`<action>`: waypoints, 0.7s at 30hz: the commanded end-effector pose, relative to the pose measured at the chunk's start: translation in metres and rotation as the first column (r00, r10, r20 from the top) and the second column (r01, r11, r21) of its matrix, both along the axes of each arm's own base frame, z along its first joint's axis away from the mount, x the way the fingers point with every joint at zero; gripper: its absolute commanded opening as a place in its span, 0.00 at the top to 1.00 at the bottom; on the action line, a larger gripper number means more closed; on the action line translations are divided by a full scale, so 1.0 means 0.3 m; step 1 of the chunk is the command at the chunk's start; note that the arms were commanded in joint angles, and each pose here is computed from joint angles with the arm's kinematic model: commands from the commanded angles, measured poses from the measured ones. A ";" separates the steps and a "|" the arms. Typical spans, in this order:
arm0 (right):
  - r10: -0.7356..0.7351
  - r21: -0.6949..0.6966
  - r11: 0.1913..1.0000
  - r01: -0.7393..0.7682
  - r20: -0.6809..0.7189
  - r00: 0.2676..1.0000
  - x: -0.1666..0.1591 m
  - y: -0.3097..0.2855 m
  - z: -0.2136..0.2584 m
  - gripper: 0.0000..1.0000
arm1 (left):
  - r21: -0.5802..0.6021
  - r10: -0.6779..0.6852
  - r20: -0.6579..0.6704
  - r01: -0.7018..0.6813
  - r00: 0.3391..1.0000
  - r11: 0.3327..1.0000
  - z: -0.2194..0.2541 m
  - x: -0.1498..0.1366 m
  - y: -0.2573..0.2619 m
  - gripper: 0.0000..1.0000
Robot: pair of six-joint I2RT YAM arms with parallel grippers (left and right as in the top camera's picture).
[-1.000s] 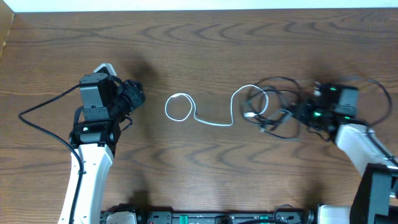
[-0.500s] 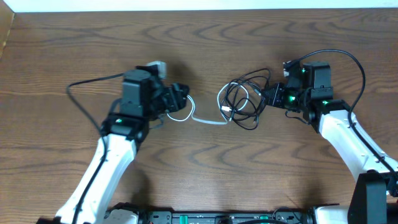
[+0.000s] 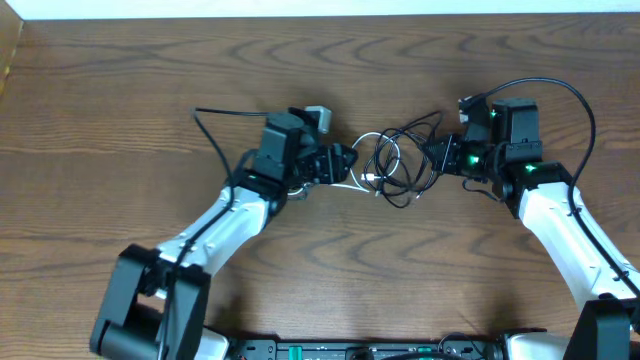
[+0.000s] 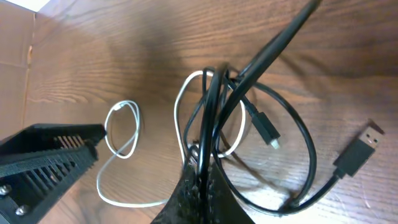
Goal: Untangle cables
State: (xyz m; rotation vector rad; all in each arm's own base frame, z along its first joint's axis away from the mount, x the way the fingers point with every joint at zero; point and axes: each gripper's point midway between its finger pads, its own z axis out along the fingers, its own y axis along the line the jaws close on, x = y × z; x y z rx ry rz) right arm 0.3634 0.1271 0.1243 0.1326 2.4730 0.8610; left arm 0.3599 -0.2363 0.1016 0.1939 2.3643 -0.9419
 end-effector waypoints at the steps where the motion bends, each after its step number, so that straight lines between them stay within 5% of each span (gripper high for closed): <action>1: -0.014 -0.040 0.999 0.015 0.028 1.000 0.012 -0.019 0.028 0.99 | -0.001 -0.062 0.002 0.062 0.998 0.998 -0.021 -0.034 -0.055 0.38; 21: -0.067 -0.119 0.991 0.066 -0.011 0.998 0.001 -0.071 -0.014 0.99 | 0.245 -0.299 -0.042 0.300 0.953 0.922 -0.165 -0.191 -0.041 0.38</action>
